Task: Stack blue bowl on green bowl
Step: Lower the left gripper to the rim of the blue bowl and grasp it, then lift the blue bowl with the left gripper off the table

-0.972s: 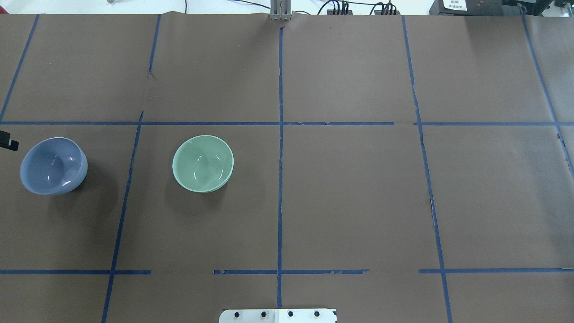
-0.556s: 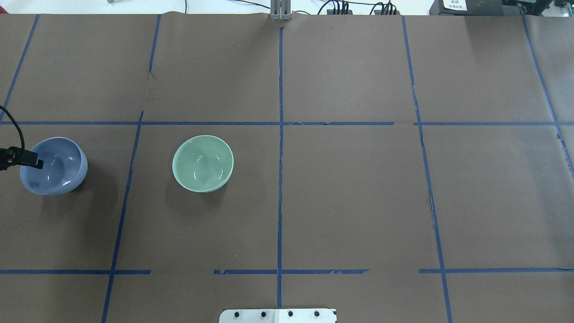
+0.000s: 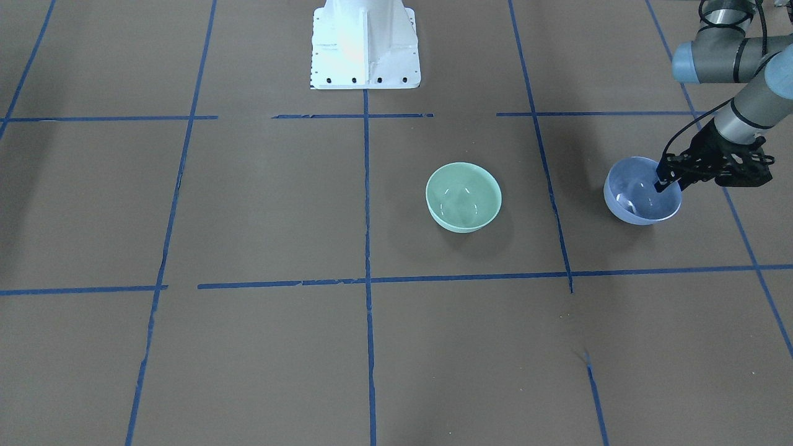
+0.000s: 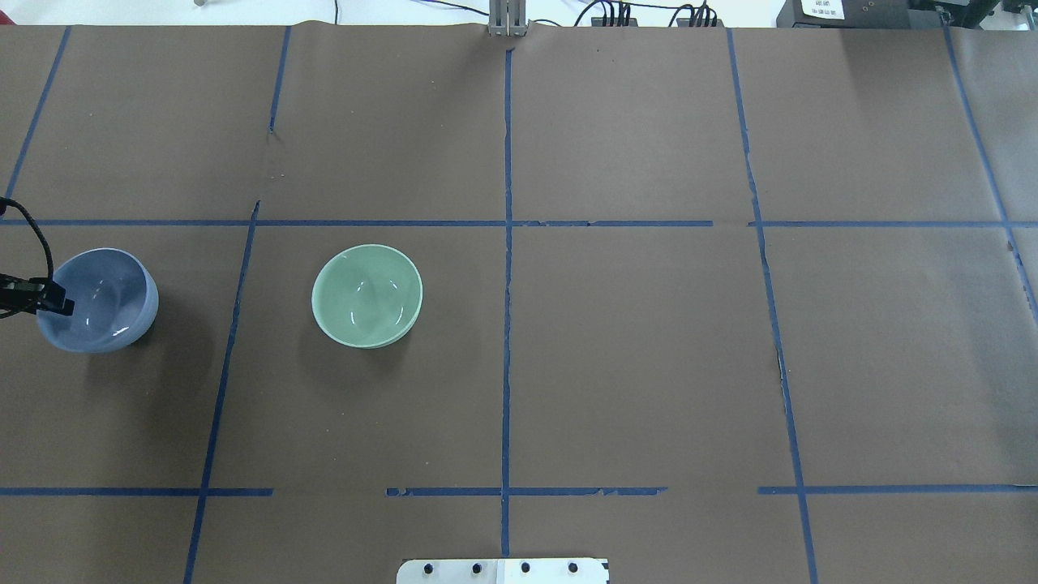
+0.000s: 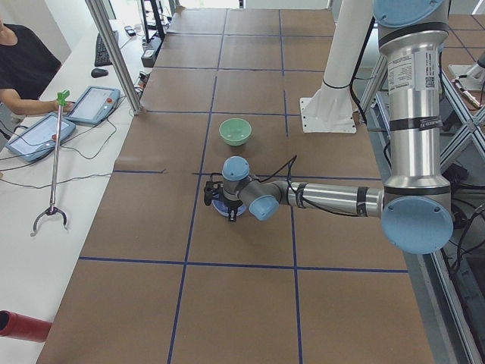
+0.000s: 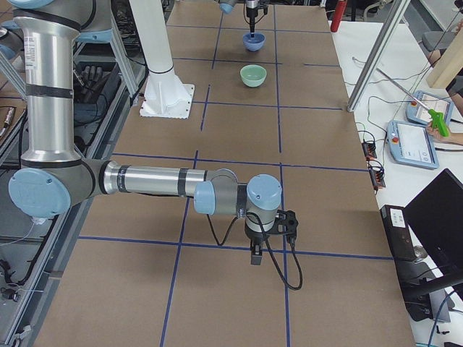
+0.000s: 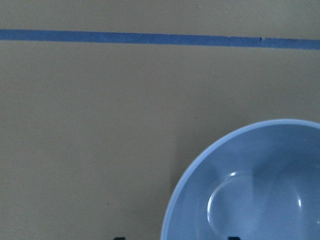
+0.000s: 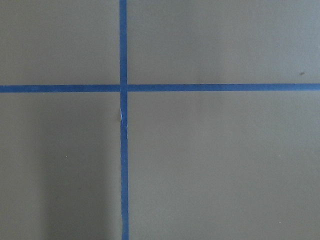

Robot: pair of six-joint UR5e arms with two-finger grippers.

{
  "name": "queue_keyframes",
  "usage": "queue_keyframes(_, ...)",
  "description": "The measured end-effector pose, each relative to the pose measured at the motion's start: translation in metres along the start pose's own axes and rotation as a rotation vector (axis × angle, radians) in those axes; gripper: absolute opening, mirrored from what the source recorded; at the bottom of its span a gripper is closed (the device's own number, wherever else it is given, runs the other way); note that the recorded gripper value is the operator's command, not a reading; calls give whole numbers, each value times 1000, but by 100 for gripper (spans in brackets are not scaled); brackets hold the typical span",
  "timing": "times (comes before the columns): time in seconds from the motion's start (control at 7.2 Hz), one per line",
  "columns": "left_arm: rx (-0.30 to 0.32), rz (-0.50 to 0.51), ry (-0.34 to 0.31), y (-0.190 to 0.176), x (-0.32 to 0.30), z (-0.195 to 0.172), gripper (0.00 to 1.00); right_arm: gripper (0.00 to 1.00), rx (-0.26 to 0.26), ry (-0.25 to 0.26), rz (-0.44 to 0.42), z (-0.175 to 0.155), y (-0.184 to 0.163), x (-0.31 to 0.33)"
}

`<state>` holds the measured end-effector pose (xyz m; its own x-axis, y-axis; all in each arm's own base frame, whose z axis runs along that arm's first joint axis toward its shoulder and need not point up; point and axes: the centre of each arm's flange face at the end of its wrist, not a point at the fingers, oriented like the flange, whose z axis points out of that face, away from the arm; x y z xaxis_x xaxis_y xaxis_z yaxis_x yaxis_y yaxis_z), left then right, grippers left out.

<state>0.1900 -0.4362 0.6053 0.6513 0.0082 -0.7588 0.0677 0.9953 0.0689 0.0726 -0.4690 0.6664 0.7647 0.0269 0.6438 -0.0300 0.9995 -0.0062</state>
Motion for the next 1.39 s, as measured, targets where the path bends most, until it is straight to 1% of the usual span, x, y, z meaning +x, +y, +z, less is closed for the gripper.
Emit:
queue_keyframes(0.28, 5, 17, 8, 0, 1, -3, 0, 100, 0, 0, 0, 0, 0, 0)
queue_keyframes(0.42, 4, 41, 28, 1, 7, -15, 0, 100, 0, 0, 0, 0, 0, 0)
queue_keyframes(0.56, -8, 61, 54, 1, 20, -39, 0, 100, 0, 0, 0, 0, 0, 0)
queue_keyframes(0.69, -14, 69, 60, -4, 31, -72, 0, 100, 0, 0, 1, 0, 0, 0)
queue_keyframes(0.97, 4, 34, 17, -24, 54, -155, 0, 100, 0, 0, 1, 0, 0, 0)
queue_keyframes(1.11, 16, 18, 6, -36, 77, -189, 0, 100, 0, 0, 0, 0, 0, 0)
queue_keyframes(1.25, 21, -8, 5, -43, 99, -211, 0, 100, 0, 0, 1, 0, 0, 0)
queue_keyframes(1.39, 15, -49, 22, -45, 128, -216, 0, 100, 0, 0, 0, 0, 0, 0)
